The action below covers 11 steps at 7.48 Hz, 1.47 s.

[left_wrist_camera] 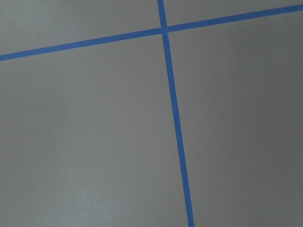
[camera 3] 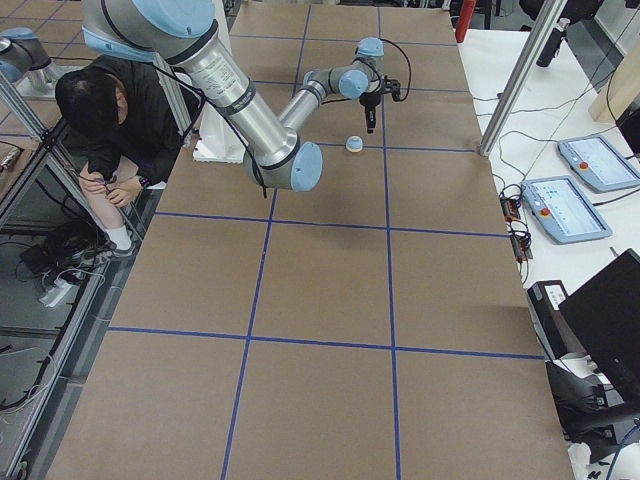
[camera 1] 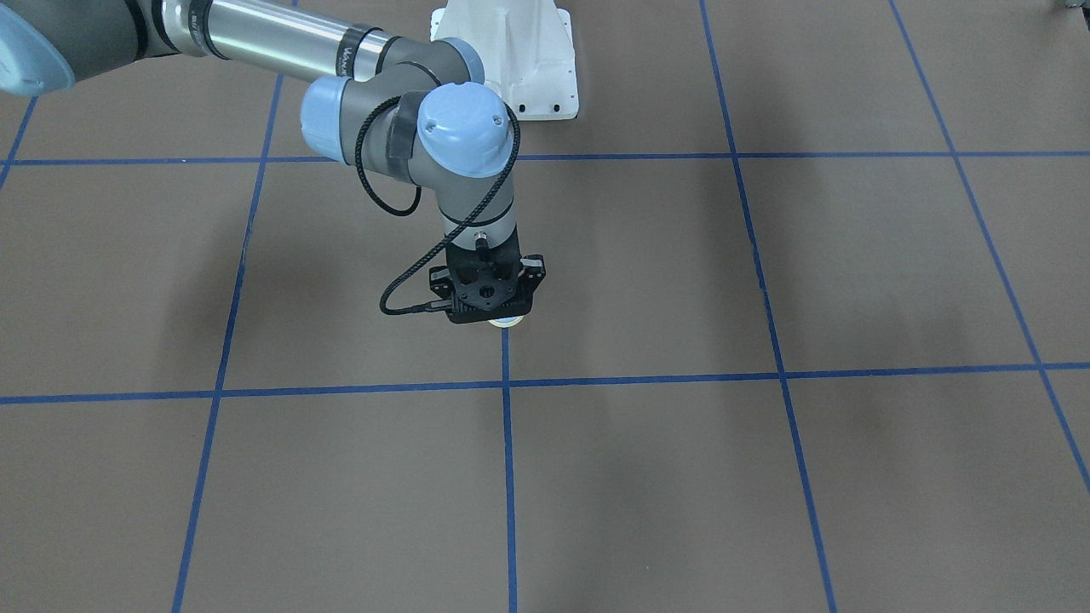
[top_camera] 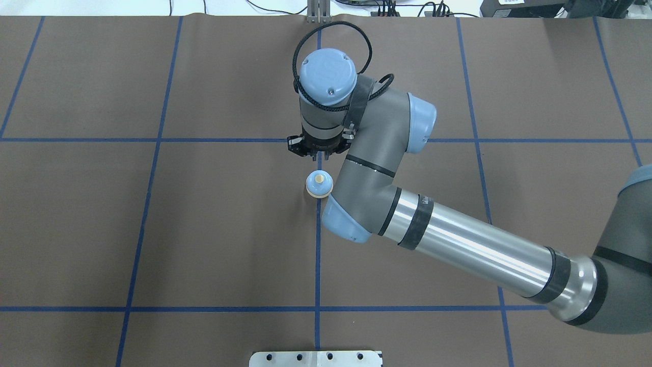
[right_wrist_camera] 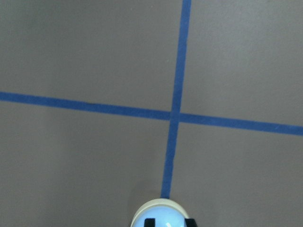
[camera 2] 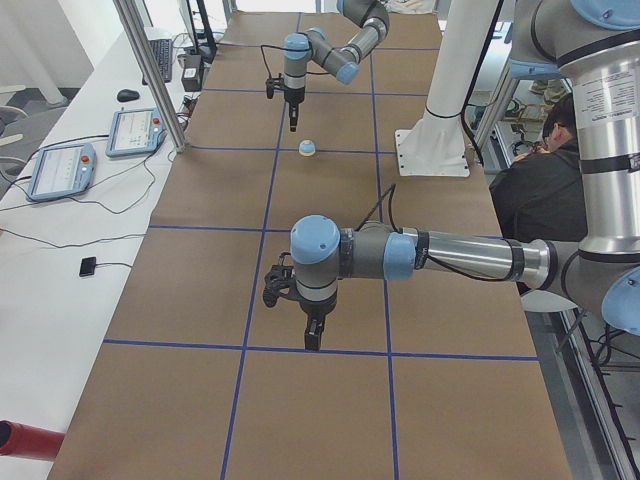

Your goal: Place and press bell with both arms

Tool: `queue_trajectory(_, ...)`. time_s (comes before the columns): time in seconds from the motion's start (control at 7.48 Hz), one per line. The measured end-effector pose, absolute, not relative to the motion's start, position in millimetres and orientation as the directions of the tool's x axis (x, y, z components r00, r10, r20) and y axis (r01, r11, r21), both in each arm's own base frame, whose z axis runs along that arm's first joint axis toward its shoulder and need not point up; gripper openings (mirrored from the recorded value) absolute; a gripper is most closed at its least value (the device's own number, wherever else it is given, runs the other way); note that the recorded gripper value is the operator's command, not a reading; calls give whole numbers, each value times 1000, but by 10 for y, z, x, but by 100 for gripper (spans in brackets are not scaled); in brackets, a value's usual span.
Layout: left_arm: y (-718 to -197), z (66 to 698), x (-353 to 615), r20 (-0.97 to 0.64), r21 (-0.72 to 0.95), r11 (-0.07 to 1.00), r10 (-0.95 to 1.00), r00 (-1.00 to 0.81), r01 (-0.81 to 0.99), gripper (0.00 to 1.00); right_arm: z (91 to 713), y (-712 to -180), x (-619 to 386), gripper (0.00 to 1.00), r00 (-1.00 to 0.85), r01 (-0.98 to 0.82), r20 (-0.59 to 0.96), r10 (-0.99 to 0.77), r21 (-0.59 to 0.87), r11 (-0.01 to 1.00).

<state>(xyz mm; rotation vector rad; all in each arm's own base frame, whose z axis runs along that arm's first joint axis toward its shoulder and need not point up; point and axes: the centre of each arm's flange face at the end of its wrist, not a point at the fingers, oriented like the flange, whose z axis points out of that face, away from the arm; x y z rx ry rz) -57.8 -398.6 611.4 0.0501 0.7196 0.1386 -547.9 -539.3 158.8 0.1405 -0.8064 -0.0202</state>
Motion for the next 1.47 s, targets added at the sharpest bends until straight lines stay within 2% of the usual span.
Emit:
queue_trajectory(0.4,-3986,6040,-564,-674,82,993,114,729,-79,100,2069,-6136,-4433,100,695,-2,711,-108,153,988)
queue_trajectory(0.8,-3951,5842,-679,-729,99,995,85,679,-19,100,3053,-6543,-2810,100,684,72,697,-214,228,971)
queue_trajectory(1.07,-3957,5807,-740,-727,121,993,99,680,-16,100,3922,-6541,-1598,100,666,118,695,-272,262,958)
queue_trajectory(1.47,-3955,5901,-756,-720,119,992,106,686,-29,100,5301,-5993,52,100,667,121,691,-279,269,956)
